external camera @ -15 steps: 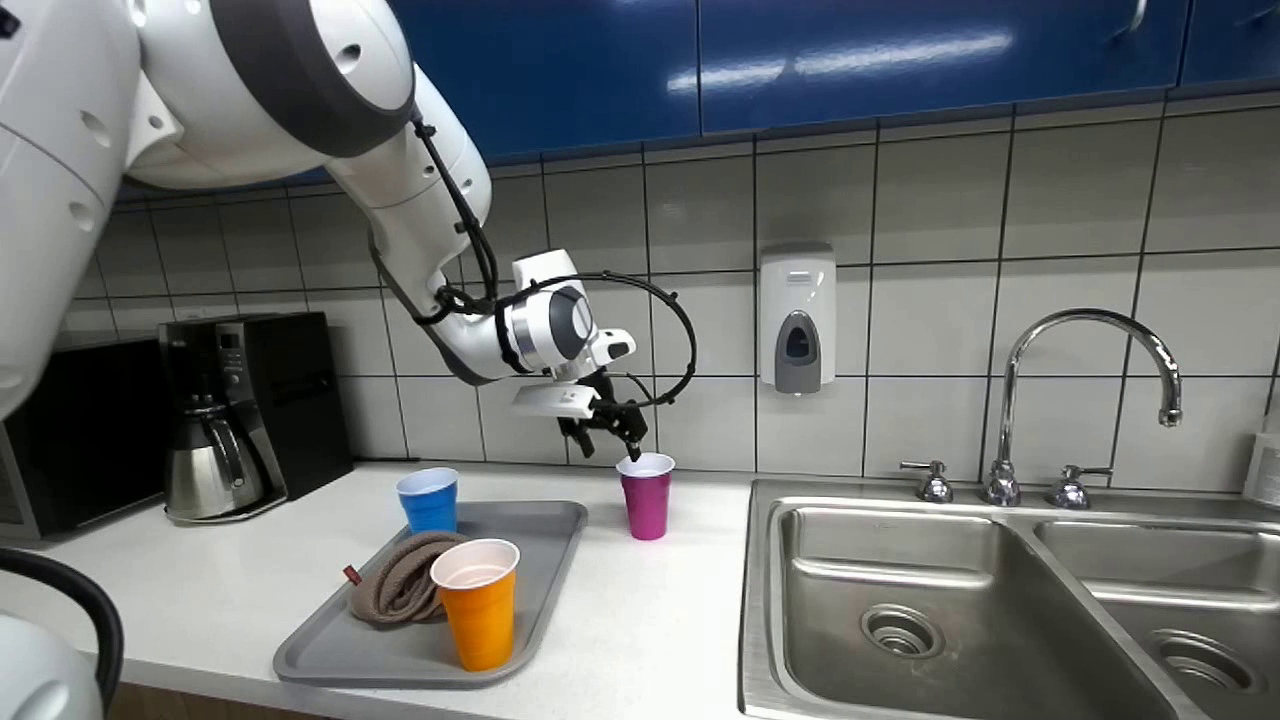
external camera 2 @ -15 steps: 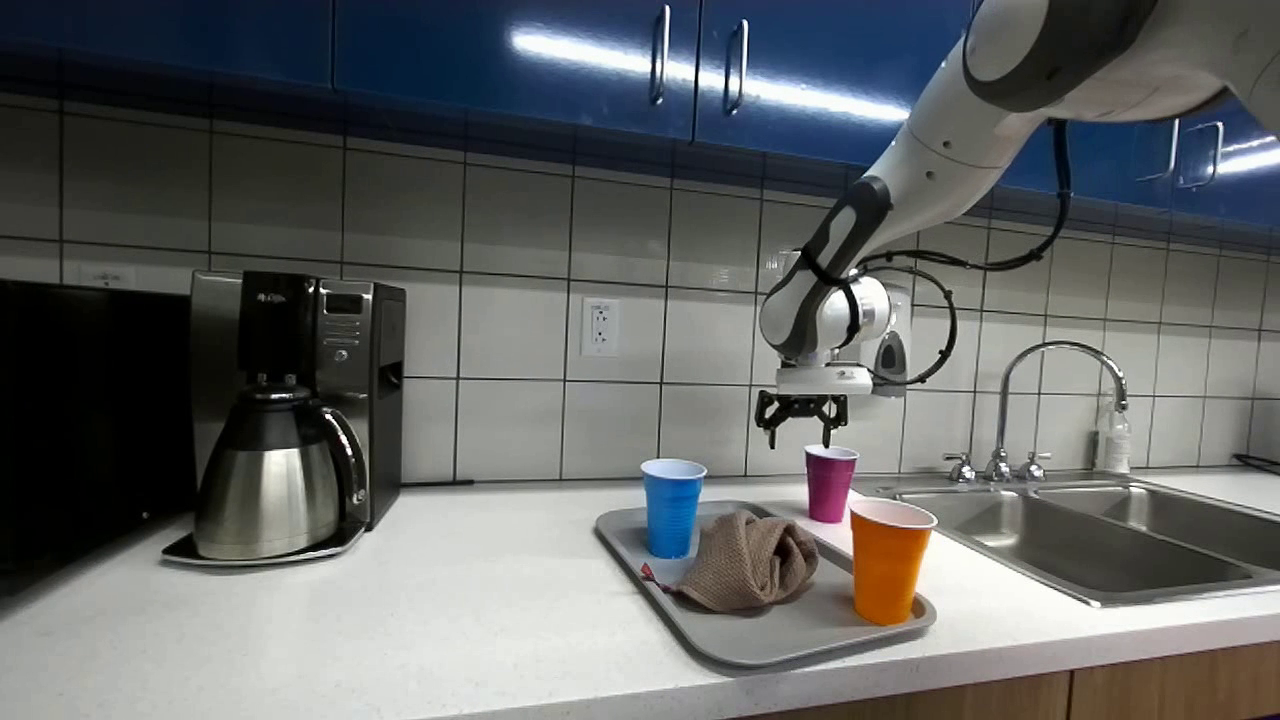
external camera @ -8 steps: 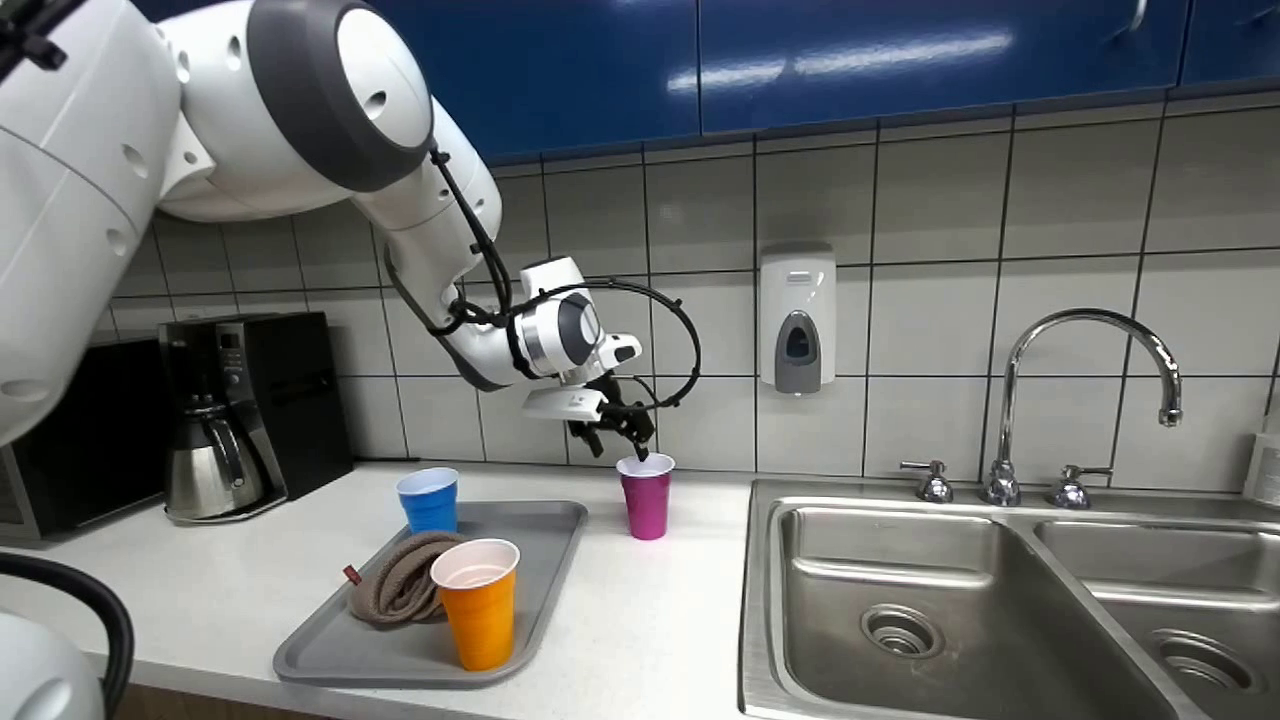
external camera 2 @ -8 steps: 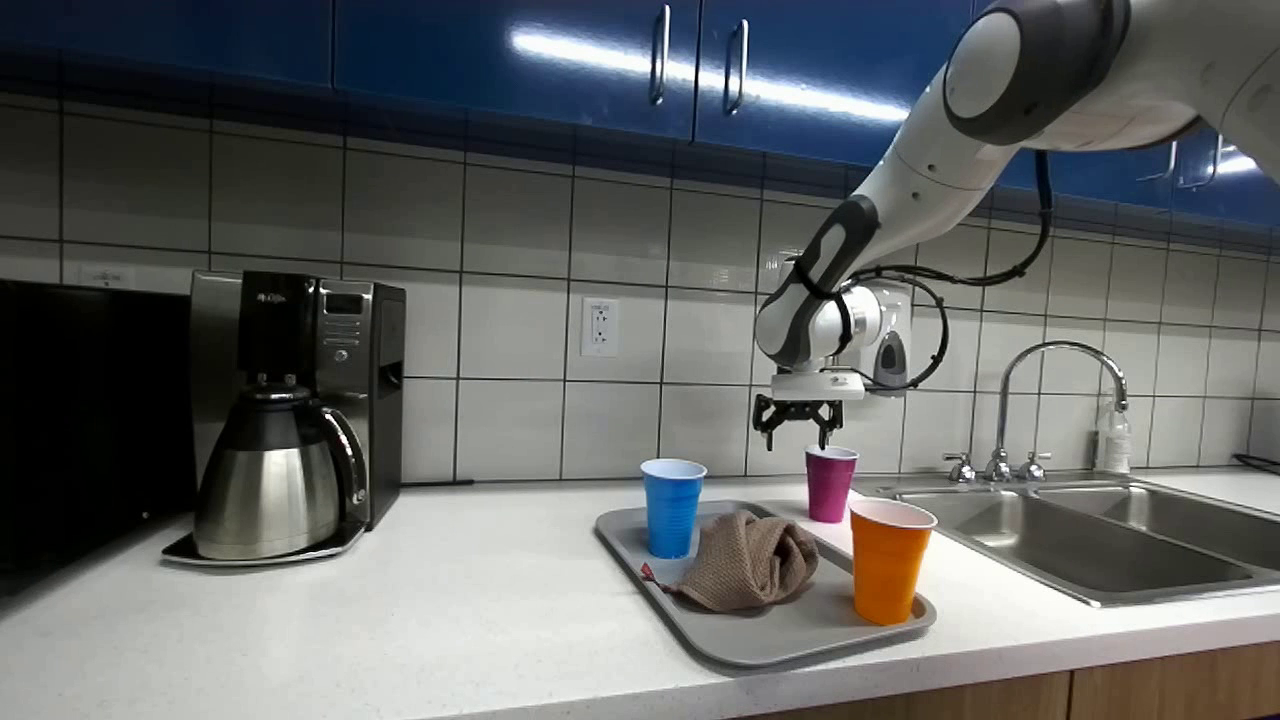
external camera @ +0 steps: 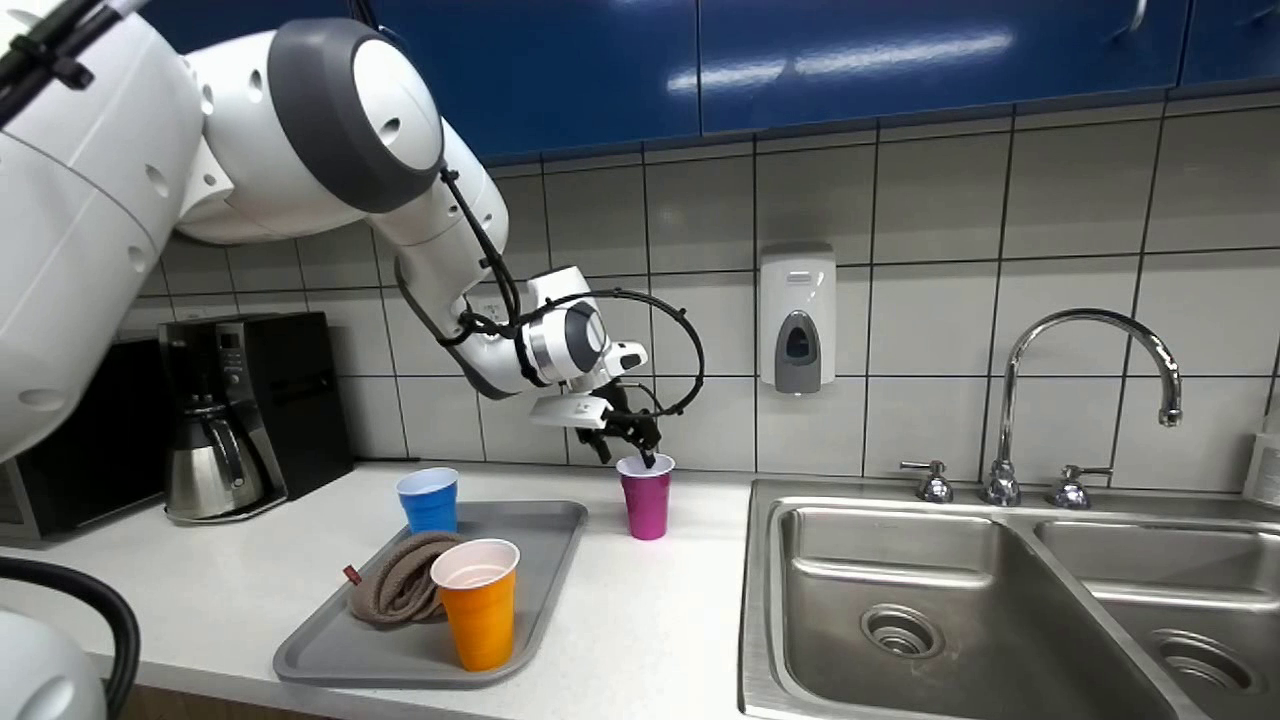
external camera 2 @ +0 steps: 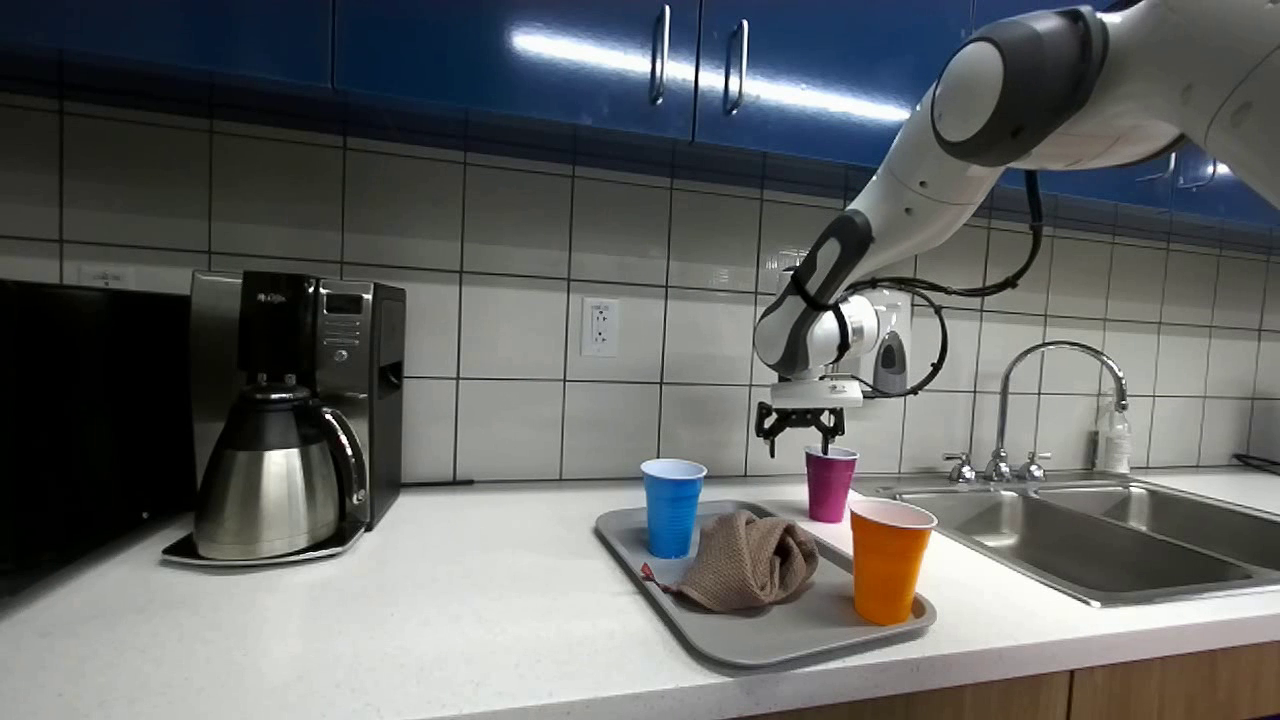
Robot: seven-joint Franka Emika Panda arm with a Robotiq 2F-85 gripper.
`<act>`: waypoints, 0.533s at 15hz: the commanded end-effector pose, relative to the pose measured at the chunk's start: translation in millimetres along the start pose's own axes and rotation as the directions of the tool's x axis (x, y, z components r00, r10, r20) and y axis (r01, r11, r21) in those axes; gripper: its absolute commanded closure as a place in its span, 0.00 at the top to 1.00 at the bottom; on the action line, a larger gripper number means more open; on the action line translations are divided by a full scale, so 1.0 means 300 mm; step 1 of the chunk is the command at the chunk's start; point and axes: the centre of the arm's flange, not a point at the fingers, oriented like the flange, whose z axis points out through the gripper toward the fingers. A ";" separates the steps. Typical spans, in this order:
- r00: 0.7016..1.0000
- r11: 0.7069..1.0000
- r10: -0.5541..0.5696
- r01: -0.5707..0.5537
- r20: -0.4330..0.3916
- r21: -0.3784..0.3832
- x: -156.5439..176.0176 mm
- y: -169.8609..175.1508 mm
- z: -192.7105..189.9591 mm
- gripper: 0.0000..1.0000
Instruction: Pick up the orange cup and put it on the gray tray, pick up the mauve cup and put it on the gray tray
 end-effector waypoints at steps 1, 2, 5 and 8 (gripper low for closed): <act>0.999 0.999 0.029 -0.028 0.018 -0.020 0.030 -0.018 0.000 1.00; 0.999 0.999 0.029 -0.029 0.020 -0.021 0.028 -0.018 0.000 1.00; 0.999 0.999 0.030 -0.029 0.032 -0.025 0.015 -0.016 0.007 1.00; 0.999 0.999 0.033 -0.032 0.041 -0.028 0.014 -0.011 0.011 1.00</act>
